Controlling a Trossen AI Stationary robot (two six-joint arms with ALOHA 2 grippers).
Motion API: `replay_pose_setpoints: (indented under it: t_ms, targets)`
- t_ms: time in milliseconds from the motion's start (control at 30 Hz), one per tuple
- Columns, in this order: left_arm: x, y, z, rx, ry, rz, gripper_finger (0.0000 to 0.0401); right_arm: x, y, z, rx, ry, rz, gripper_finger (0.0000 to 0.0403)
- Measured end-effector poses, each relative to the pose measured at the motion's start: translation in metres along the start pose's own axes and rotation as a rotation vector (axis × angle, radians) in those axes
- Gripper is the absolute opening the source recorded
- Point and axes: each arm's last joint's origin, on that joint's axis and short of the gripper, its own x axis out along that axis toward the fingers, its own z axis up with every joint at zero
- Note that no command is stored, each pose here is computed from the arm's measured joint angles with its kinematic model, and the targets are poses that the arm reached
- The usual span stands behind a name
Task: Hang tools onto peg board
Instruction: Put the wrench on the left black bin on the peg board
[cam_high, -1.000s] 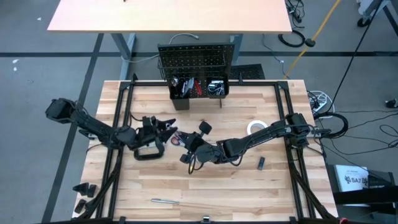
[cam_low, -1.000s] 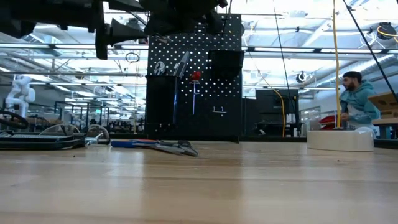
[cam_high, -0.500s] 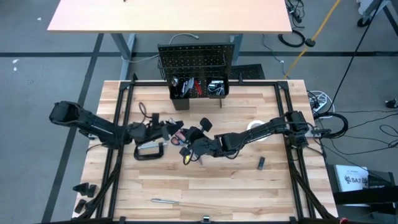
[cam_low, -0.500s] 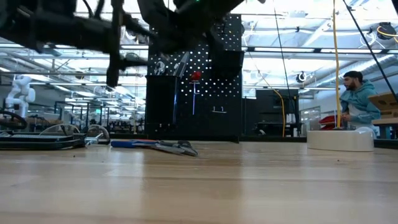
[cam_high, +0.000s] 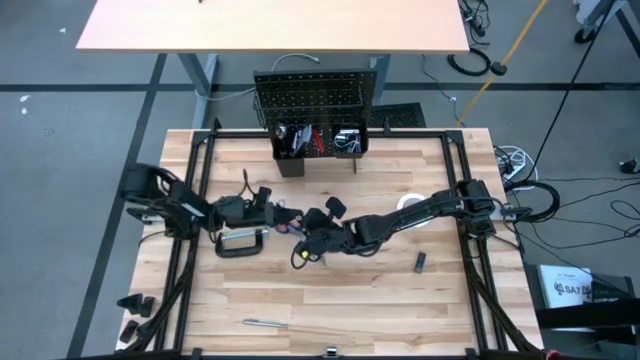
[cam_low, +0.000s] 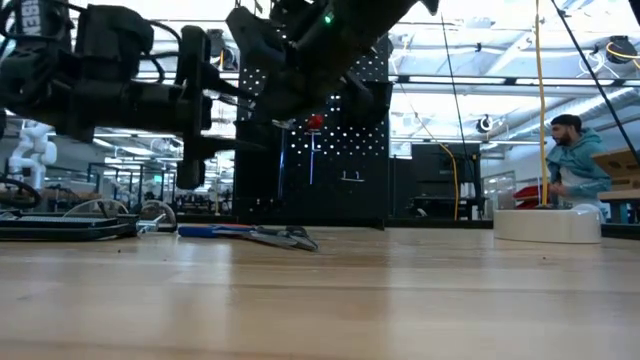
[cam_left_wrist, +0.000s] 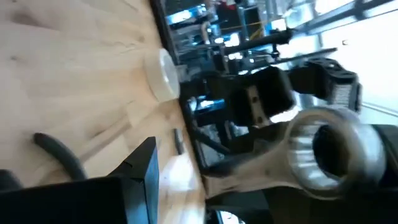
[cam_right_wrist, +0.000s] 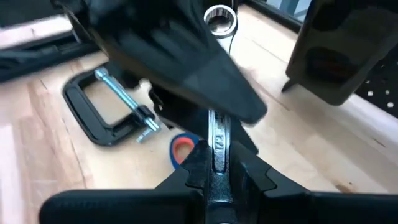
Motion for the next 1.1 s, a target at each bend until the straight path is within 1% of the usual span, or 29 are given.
replay_pose_setpoints:
  t_ms: [33,133,233,333,533,567,733,967,1100]
  targets:
    - [0.0004,0.0013,-0.0004,-0.001,0.002,0.002,0.0195,0.0011,-0.0007,-0.0007,0.004,0.007,-0.002,0.0029]
    - [0.0009,0.0004,-0.0015,-0.003,0.027,-0.036,0.0195,0.0067,-0.0021,-0.0043,0.001,0.023,-0.003,0.0029]
    - [0.0009,-0.0009,-0.0016,-0.004,0.040,-0.052,0.0178,0.0079,-0.0021,-0.0052,0.007,0.031,0.004,0.0029]
    - [0.0009,0.0000,-0.0017,-0.003,0.042,-0.044,0.0138,0.0086,-0.0024,-0.0053,0.009,0.033,0.007,0.0029]
    - [0.0004,0.0016,-0.0018,0.016,0.038,-0.030,0.0024,0.0085,-0.0022,-0.0054,0.022,0.037,0.012,0.0029]
    - [0.0004,0.0017,-0.0016,0.028,0.031,-0.028,0.0012,0.0084,-0.0020,-0.0055,0.022,0.037,0.012,0.0029]
    - [0.0004,0.0017,-0.0009,0.042,0.012,-0.024,0.0001,0.0080,-0.0015,-0.0066,0.019,0.052,0.026,0.0029]
    - [0.0004,0.0003,-0.0003,0.027,0.003,-0.036,0.0000,0.0080,-0.0016,-0.0086,0.036,0.083,0.045,0.0029]
    - [0.0004,0.0005,-0.0008,0.050,0.018,-0.037,0.0000,0.0077,-0.0013,-0.0091,0.034,0.087,0.047,0.0029]
